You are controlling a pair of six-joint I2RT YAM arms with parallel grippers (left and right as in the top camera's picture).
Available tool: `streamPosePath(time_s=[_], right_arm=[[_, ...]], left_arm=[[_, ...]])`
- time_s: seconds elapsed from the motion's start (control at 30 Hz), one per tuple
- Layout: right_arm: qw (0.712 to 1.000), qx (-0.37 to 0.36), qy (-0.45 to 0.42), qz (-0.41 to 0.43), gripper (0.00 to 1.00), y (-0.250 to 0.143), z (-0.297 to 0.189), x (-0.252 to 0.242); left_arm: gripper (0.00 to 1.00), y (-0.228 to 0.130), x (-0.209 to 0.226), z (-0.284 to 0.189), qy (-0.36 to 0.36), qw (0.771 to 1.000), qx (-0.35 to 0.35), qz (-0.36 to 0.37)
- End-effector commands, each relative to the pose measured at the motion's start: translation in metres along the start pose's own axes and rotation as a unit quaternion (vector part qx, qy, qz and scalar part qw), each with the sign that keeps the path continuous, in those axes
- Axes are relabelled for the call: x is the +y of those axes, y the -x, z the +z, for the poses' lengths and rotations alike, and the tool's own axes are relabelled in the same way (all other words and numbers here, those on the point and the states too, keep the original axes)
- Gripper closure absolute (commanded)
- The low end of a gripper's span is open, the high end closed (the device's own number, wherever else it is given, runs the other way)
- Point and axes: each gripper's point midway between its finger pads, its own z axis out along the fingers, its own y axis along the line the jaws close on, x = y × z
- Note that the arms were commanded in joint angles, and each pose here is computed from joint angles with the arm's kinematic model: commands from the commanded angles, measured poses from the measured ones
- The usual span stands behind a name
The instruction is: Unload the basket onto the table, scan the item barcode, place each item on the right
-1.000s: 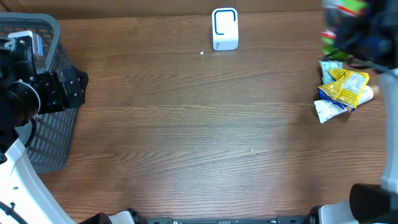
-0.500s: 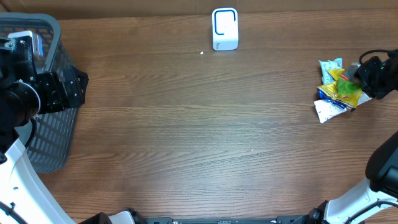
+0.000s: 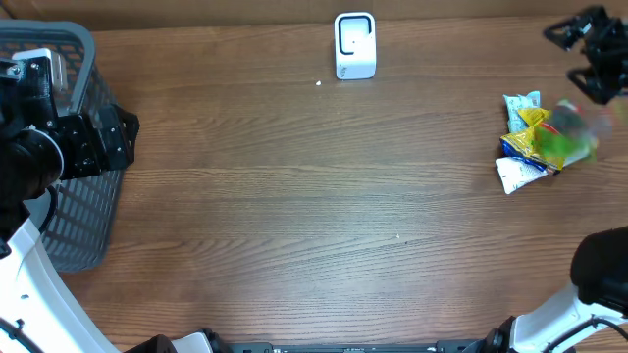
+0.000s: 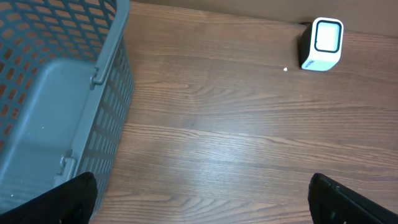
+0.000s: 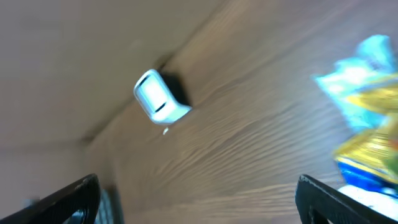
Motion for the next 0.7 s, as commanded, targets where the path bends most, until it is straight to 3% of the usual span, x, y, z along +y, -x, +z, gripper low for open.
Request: streamPosePath(time_s=[0.0,0.2,0.4,0.53,0.67], right_arm=[[0.998,-0.004,0.017,-0.059,0.00,-0.009,-0.014,0.031],[0.996,0.041,0.061,-0.058,0.00,-0.034,-0.018,0.050],[0.981,0.078,0.069,-0.162,0.00,-0.075,-0.026,0.073],[0.967,0.057,0.084,-0.234,0.00,-0.097,-0.049,0.106],[0.953,-0.010,0.038,-0.299,0.00,-0.110,-0.082,0.126]], left_arm=[[0.00,0.001,0.000,0.001,-0.004,1.000,-0.001,0.004],[0.00,0.001,0.000,0.001,-0.004,1.000,-0.001,0.004],[0.01,0.001,0.000,0.001,-0.004,1.000,-0.001,0.004],[0.00,0.001,0.000,0.001,-0.004,1.000,-0.001,0.004],[0.00,0.001,0.000,0.001,-0.004,1.000,-0.001,0.004]])
